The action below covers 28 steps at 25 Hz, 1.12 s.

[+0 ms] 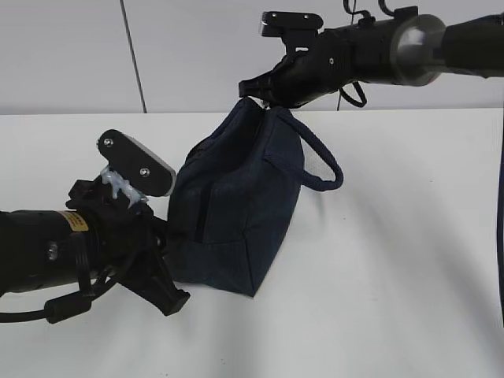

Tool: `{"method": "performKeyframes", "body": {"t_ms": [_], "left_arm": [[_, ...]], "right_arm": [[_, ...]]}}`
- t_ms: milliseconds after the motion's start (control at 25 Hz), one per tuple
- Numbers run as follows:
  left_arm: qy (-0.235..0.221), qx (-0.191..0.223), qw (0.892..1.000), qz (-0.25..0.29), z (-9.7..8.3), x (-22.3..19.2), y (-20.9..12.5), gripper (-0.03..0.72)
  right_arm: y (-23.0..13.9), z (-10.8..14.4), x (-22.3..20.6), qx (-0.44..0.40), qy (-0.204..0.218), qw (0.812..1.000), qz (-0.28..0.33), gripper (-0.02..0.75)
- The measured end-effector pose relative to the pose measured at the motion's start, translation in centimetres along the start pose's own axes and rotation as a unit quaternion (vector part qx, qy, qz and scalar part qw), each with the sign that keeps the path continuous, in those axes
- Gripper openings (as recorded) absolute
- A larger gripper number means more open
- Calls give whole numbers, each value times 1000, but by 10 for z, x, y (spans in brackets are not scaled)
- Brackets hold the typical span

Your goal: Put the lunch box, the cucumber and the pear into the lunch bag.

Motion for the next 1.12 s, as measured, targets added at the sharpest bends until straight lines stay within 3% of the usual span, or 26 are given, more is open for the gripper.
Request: {"method": "performKeyframes", "body": {"t_ms": [520, 640, 760, 840, 960, 1120], "left_arm": [[1, 0, 1000, -2, 0, 0, 1, 16], [-1, 9, 1000, 6, 0, 0, -2, 64], [-2, 20, 1000, 14, -1, 0, -5, 186], [0, 31, 999, 16, 0, 0, -5, 283], [-1, 47, 999, 19, 0, 1, -6, 364], [-16, 65, 998, 19, -5, 15, 0, 387]], "right_arm": [[-17, -9, -9, -47, 9, 998, 49, 9], [-8, -13, -6, -33, 9, 999, 42, 141], [-2, -15, -1, -19, 17, 999, 37, 393], [4, -16, 6, -4, 20, 999, 35, 482], [17, -16, 21, 11, 23, 999, 26, 505], [40, -17, 50, 22, 25, 999, 11, 508]]}}
Point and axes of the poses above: a point on each arm's last joint axis where the gripper is mounted, x pointing back along that axis away from the gripper, z along the wrist's bending axis when the last joint is at zero, y = z × x, the point moved 8 cm from there along -x, pointing out along that axis toward the gripper, and after that the axes turned 15 degrees about x, right-handed, at the moved point
